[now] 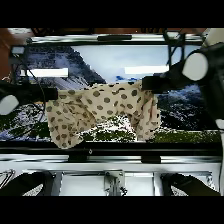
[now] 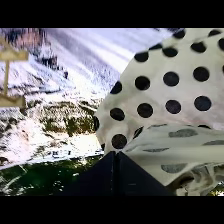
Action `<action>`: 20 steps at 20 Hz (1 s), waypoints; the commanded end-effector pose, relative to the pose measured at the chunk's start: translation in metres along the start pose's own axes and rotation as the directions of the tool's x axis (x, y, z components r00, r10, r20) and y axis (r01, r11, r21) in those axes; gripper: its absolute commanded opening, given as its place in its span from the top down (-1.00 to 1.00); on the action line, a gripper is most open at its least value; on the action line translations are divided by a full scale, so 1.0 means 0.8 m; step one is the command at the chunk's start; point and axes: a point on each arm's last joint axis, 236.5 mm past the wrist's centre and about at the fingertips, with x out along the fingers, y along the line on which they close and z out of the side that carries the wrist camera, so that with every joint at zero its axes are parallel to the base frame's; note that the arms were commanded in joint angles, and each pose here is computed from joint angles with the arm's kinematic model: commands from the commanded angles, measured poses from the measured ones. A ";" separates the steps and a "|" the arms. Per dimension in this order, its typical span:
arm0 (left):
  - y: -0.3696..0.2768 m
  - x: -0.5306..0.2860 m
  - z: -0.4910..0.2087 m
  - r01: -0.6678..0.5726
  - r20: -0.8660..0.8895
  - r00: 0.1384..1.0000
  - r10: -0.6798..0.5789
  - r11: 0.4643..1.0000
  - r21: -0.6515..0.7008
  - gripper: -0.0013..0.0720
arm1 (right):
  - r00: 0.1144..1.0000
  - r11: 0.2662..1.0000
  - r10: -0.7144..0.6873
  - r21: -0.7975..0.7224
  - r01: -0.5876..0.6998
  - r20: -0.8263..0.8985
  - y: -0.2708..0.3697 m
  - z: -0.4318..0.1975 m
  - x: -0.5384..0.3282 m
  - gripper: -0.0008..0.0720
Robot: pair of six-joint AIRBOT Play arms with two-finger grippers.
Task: Fold the shirts.
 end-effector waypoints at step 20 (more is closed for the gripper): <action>0.325 -0.028 -0.071 -0.432 -0.171 0.896 0.409 0.893 -0.127 -0.51 | 0.988 0.998 0.059 0.036 -0.054 -0.144 0.024 -0.032 0.057 0.83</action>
